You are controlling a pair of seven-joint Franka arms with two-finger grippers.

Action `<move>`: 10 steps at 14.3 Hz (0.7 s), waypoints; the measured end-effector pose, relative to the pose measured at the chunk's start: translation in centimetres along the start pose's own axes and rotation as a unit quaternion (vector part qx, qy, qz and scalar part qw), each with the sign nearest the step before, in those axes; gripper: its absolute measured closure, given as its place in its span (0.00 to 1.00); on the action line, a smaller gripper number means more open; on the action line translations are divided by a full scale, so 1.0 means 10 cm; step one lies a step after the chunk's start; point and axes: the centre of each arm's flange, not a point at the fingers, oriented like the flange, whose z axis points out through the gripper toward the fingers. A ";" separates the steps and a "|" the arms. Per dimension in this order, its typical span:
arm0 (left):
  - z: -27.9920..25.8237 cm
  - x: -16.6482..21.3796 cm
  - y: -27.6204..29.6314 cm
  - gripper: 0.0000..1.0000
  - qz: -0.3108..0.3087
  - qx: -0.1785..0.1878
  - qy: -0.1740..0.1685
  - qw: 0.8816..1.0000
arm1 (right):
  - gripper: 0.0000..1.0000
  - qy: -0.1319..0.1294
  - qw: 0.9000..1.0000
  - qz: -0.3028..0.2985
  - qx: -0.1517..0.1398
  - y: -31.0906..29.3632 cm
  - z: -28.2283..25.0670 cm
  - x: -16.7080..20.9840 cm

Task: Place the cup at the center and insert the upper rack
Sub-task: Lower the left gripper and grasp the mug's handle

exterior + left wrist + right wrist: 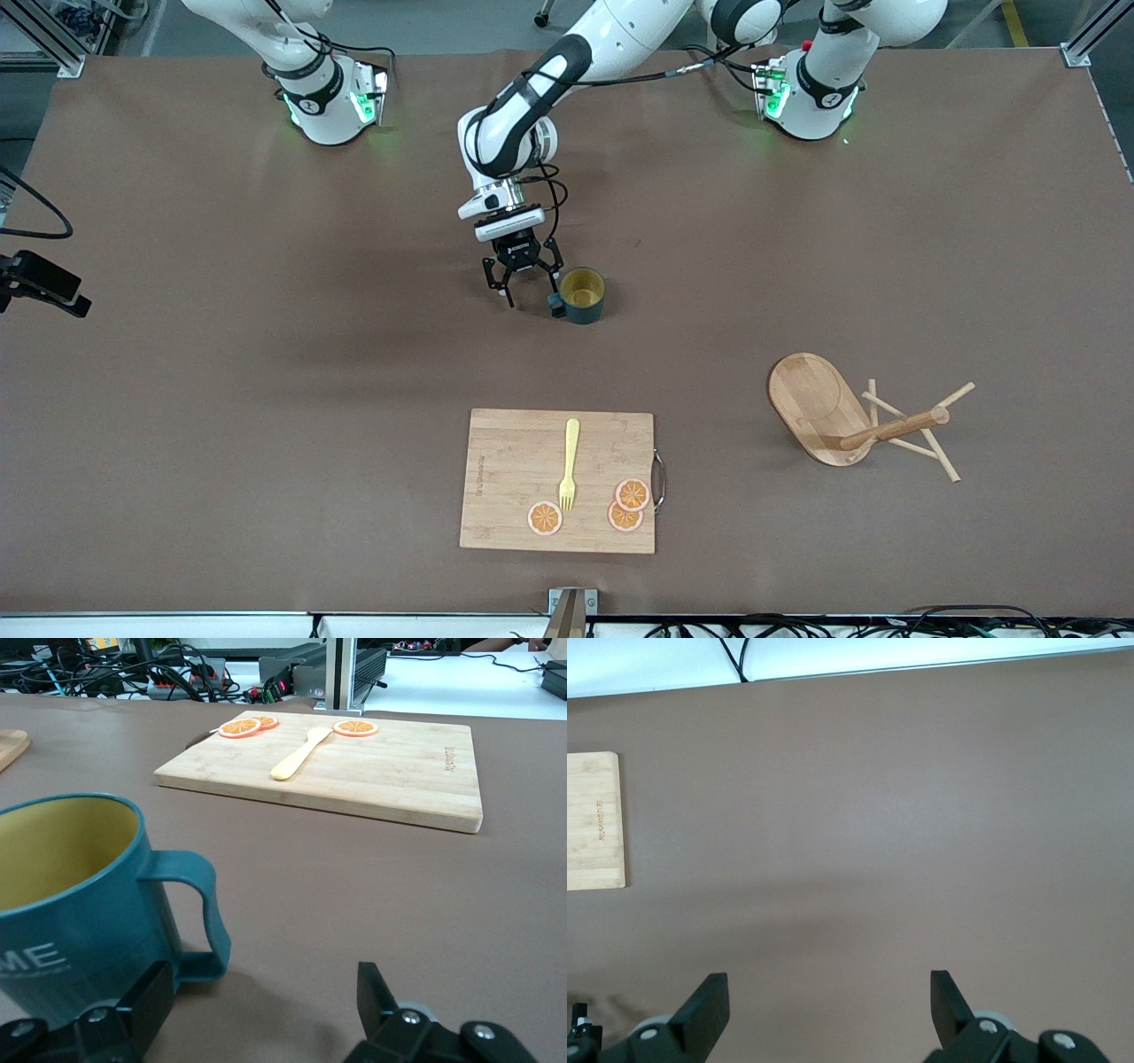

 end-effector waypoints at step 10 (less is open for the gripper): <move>0.16 0.06 0.01 0.10 -0.002 -0.011 0.001 1.000 | 0.00 -0.065 0.998 -0.006 0.001 -0.05 0.06 -0.30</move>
